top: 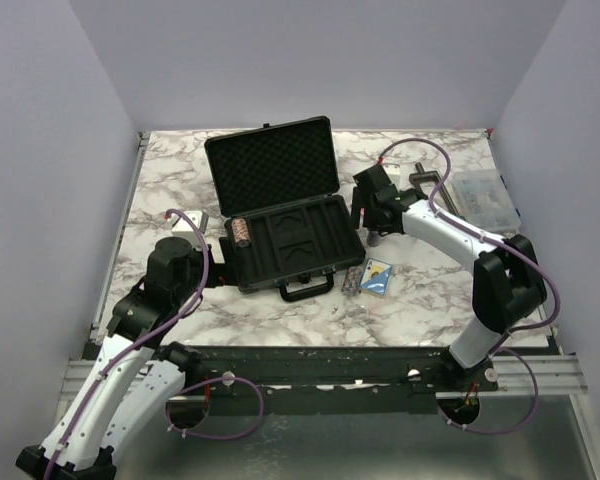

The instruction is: Pack up texas hold em set

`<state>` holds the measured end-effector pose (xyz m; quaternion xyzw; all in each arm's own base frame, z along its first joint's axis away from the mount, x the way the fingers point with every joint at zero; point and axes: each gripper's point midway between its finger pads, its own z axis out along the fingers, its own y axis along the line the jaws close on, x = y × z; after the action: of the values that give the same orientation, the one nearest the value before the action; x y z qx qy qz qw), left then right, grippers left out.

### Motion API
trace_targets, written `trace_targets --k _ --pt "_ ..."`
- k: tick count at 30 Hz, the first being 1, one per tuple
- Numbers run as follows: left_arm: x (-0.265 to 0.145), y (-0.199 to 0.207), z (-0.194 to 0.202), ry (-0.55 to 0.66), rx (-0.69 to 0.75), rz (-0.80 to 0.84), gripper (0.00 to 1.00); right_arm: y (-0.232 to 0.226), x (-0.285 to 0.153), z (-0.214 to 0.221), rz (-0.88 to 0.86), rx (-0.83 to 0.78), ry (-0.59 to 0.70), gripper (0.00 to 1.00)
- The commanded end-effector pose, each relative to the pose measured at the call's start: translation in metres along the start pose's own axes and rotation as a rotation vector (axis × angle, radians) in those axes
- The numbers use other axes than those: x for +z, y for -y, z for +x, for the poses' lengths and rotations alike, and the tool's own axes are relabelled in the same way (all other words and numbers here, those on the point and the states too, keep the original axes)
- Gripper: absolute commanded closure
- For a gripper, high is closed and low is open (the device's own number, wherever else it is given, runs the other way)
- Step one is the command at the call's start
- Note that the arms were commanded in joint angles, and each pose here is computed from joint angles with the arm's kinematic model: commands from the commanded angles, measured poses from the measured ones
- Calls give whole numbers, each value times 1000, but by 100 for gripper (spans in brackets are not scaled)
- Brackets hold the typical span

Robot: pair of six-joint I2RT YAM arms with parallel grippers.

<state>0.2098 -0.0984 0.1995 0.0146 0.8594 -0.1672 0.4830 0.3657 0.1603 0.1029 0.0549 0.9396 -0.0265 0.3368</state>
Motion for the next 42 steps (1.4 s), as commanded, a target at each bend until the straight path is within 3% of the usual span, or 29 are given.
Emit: trace_targets --k 1,25,32,42 --pt "3 -4 9 -30 21 -16 4 6 13 -1 18 3 6 14" --pt "6 -7 11 -48 18 -33 5 15 40 13 43 -6 -49 34" --pt "6 -7 11 -48 17 -36 5 16 43 21 45 -17 -69 47" --pt "6 -6 11 -48 15 -32 5 19 44 24 56 -20 -81 51"
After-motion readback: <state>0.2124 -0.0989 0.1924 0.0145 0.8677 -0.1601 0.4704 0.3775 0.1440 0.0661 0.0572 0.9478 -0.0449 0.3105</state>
